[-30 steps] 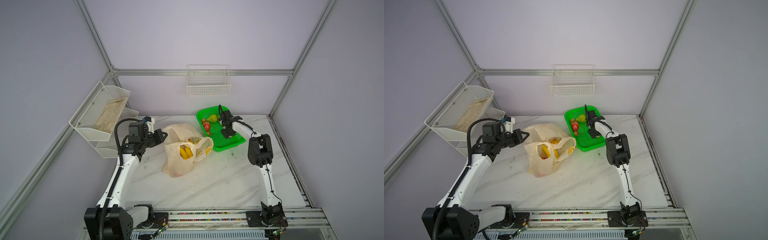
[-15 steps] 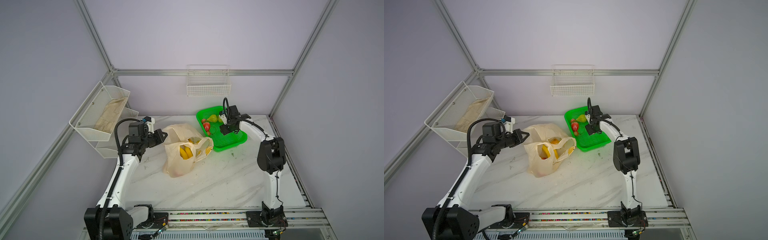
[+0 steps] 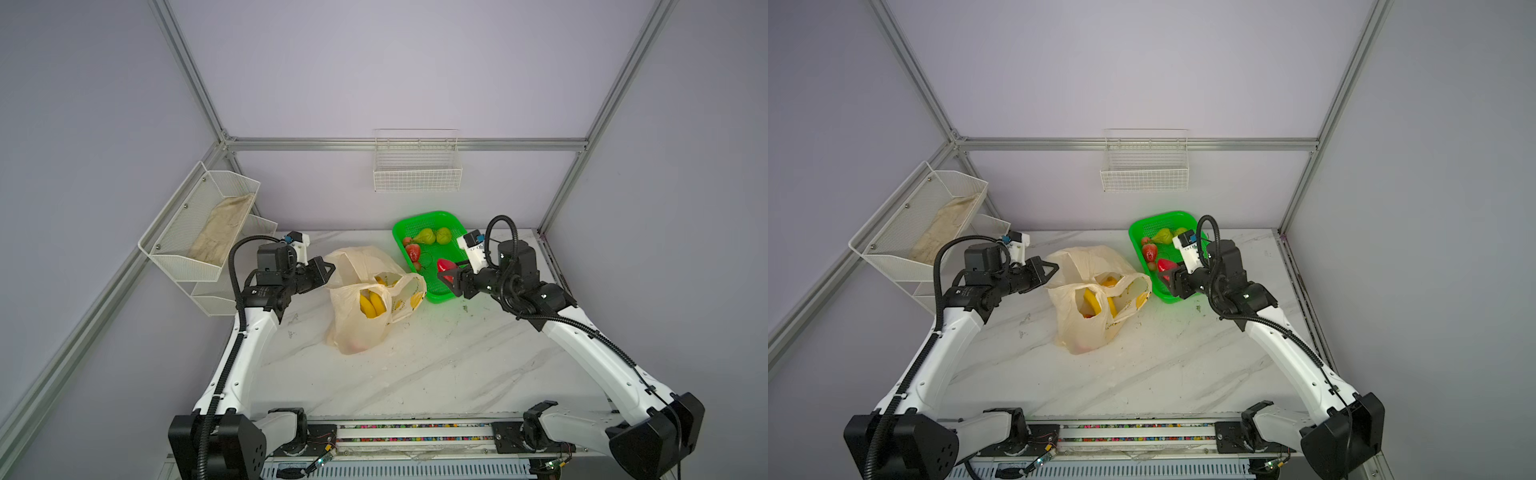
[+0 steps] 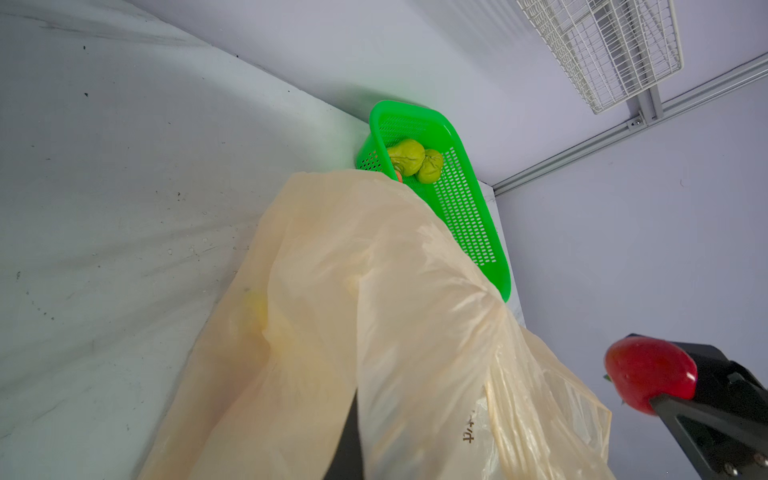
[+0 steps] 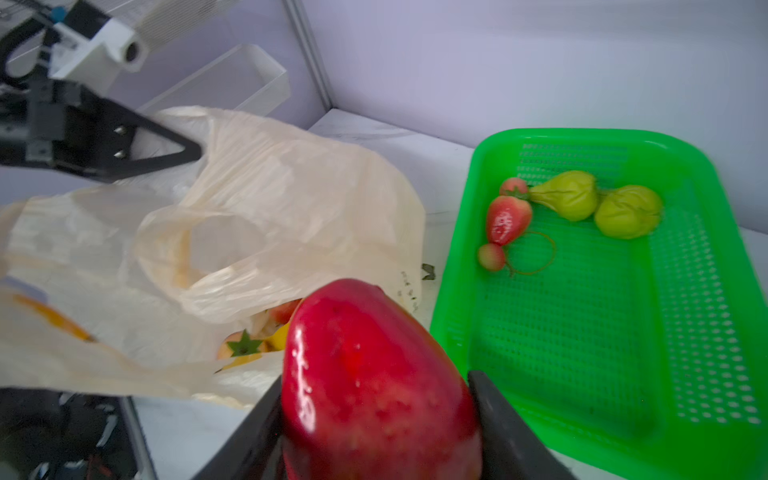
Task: Place the fake fruits into the plastic bag and tie a complex knot
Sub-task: 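Carry the strawberry with the right gripper into the bag opening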
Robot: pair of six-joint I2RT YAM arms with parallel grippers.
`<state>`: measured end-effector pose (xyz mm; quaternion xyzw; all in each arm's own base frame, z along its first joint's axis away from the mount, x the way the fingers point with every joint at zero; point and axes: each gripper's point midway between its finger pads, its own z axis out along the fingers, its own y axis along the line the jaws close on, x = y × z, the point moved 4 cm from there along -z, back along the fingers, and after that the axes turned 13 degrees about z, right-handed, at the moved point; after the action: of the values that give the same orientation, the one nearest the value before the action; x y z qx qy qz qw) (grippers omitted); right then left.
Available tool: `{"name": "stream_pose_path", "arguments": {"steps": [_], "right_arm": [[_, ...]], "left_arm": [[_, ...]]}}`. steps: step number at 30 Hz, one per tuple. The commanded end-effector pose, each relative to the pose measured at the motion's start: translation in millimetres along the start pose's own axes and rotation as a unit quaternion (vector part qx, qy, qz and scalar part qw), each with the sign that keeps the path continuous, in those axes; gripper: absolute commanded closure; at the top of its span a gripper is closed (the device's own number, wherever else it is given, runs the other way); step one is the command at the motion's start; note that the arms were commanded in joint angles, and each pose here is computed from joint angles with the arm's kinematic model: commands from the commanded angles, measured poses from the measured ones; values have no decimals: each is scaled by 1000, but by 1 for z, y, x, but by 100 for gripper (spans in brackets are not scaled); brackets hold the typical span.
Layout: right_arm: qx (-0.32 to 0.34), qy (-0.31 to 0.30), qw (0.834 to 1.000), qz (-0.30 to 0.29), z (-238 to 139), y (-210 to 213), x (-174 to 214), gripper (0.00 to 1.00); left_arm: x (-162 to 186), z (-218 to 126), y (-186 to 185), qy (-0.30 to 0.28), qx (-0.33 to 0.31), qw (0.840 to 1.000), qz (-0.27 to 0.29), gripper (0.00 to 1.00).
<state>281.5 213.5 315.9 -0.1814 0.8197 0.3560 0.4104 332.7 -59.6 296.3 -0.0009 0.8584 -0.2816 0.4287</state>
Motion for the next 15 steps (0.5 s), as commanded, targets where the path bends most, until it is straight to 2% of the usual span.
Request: {"name": "stream_pose_path", "arguments": {"steps": [1,10,12,15], "right_arm": [[-44,35,998,-18,17,24,19,61],[-99,67,989,-91,60,59,41,61],[-110,57,987,-99,63,64,40,61],[-121,62,985,-105,87,66,44,61]], "left_arm": [[-12,-8,-10,-25,15,999,13,100],[-12,-7,-12,-23,21,999,10,100],[-12,-7,-14,-22,24,999,10,100],[-11,-6,-14,-22,23,999,11,100]]}}
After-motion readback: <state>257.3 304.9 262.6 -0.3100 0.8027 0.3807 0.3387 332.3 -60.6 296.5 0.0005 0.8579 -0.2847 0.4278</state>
